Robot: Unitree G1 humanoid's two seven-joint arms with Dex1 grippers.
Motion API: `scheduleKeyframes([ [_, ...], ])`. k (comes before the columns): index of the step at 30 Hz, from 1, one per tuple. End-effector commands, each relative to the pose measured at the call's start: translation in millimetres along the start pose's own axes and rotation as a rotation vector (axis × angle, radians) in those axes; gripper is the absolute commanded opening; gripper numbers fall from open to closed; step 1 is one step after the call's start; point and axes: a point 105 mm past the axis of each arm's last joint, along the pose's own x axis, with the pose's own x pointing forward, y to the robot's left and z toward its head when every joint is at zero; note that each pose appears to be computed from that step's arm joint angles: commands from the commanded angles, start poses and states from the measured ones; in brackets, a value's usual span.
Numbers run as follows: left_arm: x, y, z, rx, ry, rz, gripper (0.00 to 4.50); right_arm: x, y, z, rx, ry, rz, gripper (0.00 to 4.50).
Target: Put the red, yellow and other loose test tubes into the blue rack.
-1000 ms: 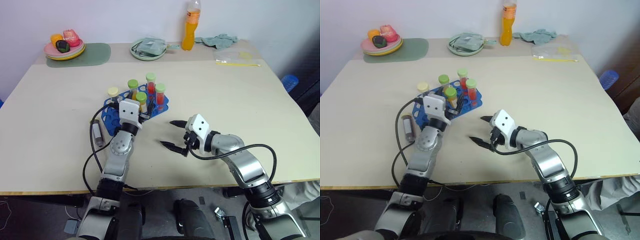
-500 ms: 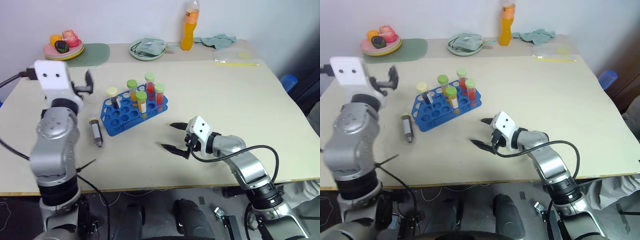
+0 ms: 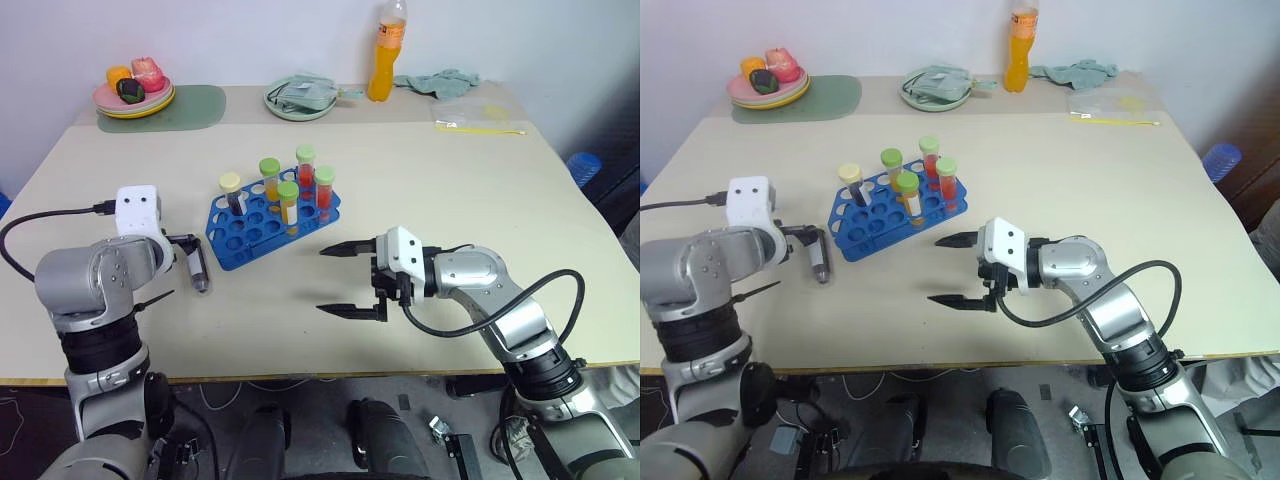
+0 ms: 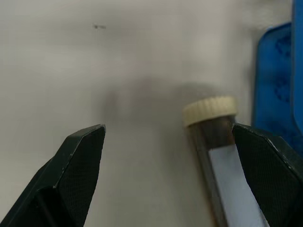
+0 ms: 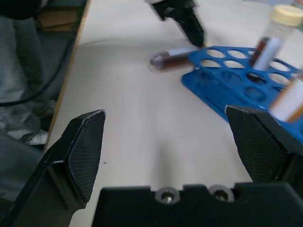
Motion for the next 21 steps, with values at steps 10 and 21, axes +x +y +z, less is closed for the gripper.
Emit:
scheduleKeyframes([
  [10,3.7,-5.7,-0.9,-0.075,0.063,0.017,1.04,0.9,8.1,9.3,-0.027,-0.024,-0.025,4.50],
  [21,-108.6,-31.2,90.4,0.337,-0.975,0.019,0.81,2.7,6.2,4.1,0.018,-0.031,-0.049,4.50],
])
